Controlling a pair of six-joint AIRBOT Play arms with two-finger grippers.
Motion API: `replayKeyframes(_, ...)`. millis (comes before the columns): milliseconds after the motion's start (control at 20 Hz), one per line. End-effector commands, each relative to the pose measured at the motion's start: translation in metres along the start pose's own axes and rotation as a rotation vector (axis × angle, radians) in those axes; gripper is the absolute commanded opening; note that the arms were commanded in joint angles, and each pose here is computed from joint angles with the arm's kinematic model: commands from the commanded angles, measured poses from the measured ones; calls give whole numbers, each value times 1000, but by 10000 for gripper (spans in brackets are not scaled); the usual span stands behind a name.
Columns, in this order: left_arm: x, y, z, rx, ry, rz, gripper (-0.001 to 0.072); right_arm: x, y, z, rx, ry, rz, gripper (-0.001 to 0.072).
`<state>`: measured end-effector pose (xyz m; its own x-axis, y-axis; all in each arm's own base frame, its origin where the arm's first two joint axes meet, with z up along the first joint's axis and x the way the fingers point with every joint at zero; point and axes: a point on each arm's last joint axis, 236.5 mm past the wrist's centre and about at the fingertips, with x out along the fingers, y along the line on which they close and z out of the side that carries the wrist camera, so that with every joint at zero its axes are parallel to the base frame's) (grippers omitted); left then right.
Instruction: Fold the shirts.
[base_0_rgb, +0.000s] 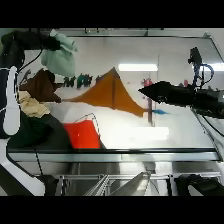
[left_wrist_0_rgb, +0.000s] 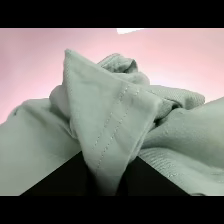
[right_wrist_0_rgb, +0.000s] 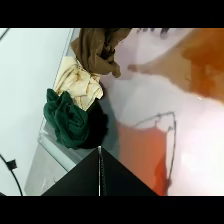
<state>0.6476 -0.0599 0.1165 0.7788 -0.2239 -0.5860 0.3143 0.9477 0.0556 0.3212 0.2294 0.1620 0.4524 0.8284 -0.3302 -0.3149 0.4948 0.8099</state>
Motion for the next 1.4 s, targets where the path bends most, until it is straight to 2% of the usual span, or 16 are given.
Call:
replayKeyframes(0, -49, -129, -3, -85, 88, -358, 30, 0, -1, 0, -2, 0, -3, 24)
replayKeyframes(150, -94, -217, -65, -85, 352, -614, 30, 0, 0, 0, -2, 1, -1, 24)
replayKeyframes(300, -117, -263, -113, -69, 519, -691, 31, 0, 1, -1, 0, 3, 1, 25)
replayKeyframes(350, -115, -275, -120, -65, 528, -699, 106, 0, 1, -3, 0, 10, 4, 24)
replayKeyframes(450, -115, -292, -133, -59, 560, -716, 666, -1, -1, -2, -2, 9, -3, 26)
replayKeyframes(500, -120, -296, -134, -94, 592, -714, 712, -3, -4, -2, -1, 14, -10, 88)
replayKeyframes(550, -131, -297, -134, -105, 632, -723, 711, -8, -9, -3, 7, 29, -14, 371)
replayKeyframes(600, -144, -294, -133, -115, 674, -732, 710, -14, -14, -6, 17, 51, -18, 496)
replayKeyframes(650, -158, -289, -132, -110, 709, -740, 688, -21, -22, -10, 31, 85, -28, 495)
replayKeyframes(800, -192, -269, -134, -149, 734, -716, 688, -45, -71, -30, 79, 211, -135, 494)
replayKeyframes(950, -215, -244, -176, -231, 765, -650, 691, -64, -142, -64, 74, 387, -357, 494)
replayKeyframes(1000, -216, -236, -195, -276, 767, -621, 692, -60, -154, -70, 84, 411, -377, 494)
replayKeyframes(1250, -178, -233, -285, -566, 678, -482, 689, 17, -165, -113, 76, 539, -281, 497)
replayKeyframes(1300, -174, -236, -304, -579, 689, -472, 663, 32, -169, -125, 63, 570, -272, 497)
replayKeyframes(1350, -170, -240, -323, -593, 717, -459, 556, 48, -175, -138, 51, 594, -271, 496)
